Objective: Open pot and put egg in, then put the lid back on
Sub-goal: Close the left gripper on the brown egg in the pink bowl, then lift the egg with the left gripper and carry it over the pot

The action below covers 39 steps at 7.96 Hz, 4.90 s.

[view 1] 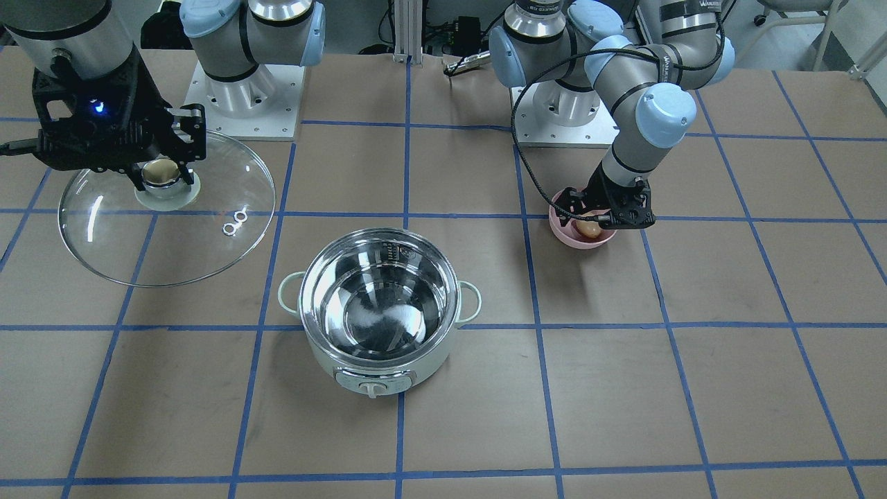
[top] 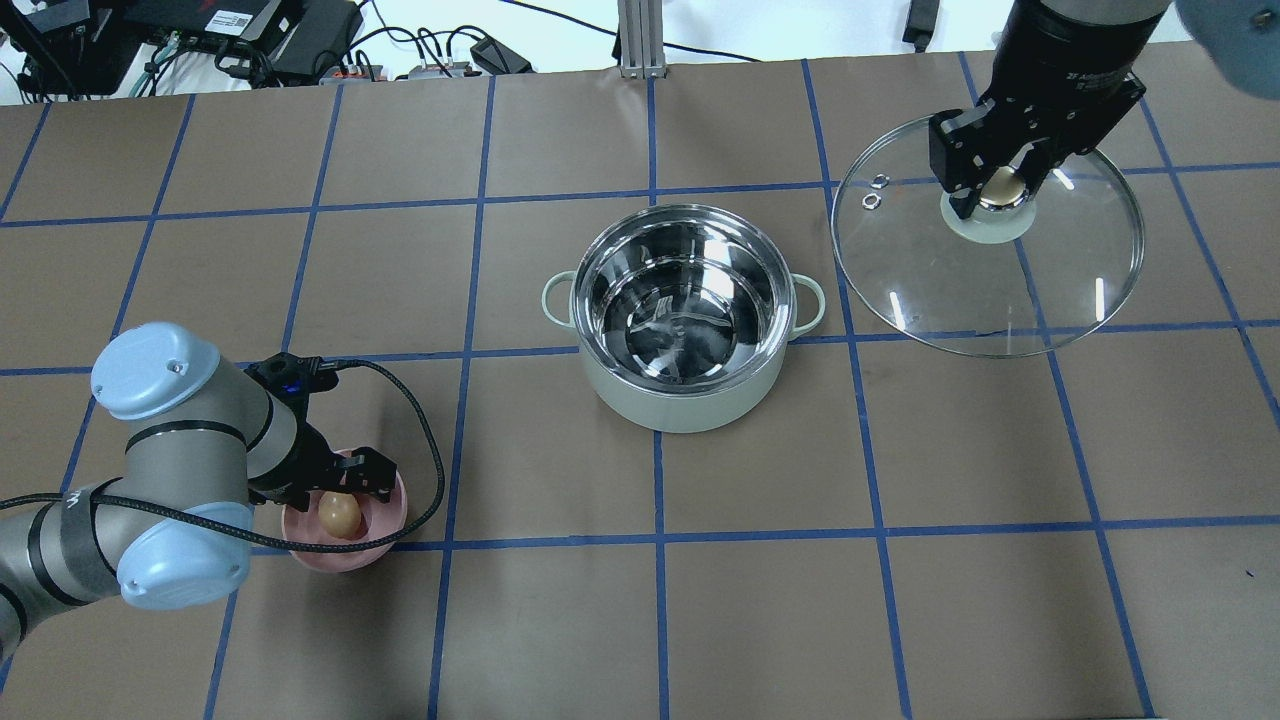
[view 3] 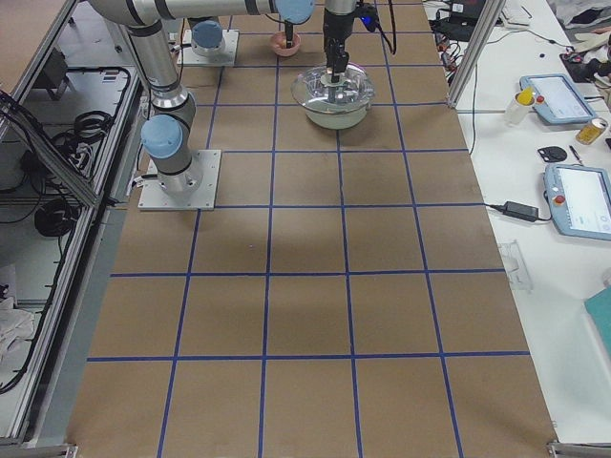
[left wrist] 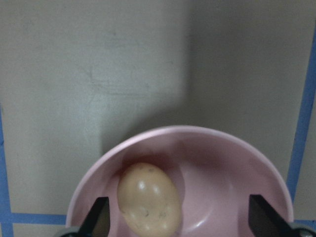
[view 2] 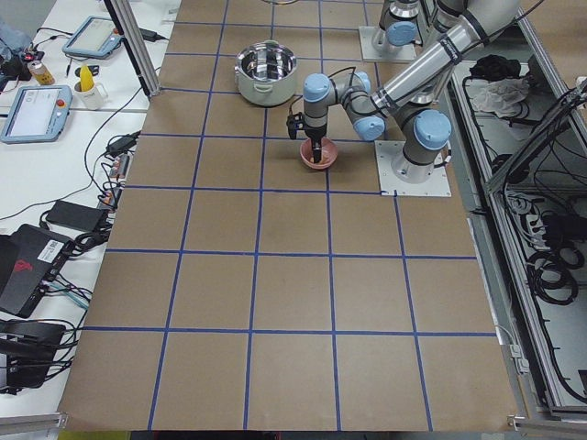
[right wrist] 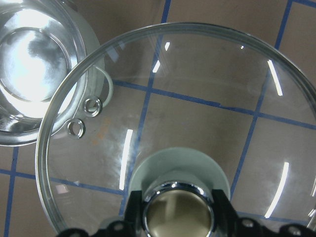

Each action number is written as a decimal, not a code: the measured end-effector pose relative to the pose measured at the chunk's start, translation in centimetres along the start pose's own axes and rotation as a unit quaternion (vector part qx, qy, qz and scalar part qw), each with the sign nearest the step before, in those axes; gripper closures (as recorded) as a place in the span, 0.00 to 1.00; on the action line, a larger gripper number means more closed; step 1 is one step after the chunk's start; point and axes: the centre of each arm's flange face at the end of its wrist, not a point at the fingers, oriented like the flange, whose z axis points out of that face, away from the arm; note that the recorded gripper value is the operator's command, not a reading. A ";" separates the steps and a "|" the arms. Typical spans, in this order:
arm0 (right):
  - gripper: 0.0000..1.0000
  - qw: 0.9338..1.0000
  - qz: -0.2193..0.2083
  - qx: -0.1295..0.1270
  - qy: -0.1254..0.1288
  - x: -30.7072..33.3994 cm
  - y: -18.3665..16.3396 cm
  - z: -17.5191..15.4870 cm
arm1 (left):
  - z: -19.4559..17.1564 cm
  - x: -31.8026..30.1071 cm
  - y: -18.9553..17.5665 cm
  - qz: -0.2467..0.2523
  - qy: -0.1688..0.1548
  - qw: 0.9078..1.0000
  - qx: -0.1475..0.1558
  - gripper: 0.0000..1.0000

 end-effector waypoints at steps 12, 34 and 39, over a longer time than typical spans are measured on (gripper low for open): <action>1.00 1.000 0.000 -0.005 -0.005 -0.1 0.1 0.4 | 1.7 0.1 0.7 0.003 0.004 1.000 -0.022 0.60; 1.00 1.000 -0.005 -0.012 -0.008 -0.2 0.2 0.9 | -12.5 0.9 -5.9 0.006 0.005 1.000 -0.019 0.86; 1.00 1.000 -0.005 -0.013 -0.007 -0.2 0.1 1.0 | -20.7 22.2 -9.1 0.024 0.030 0.998 0.052 0.85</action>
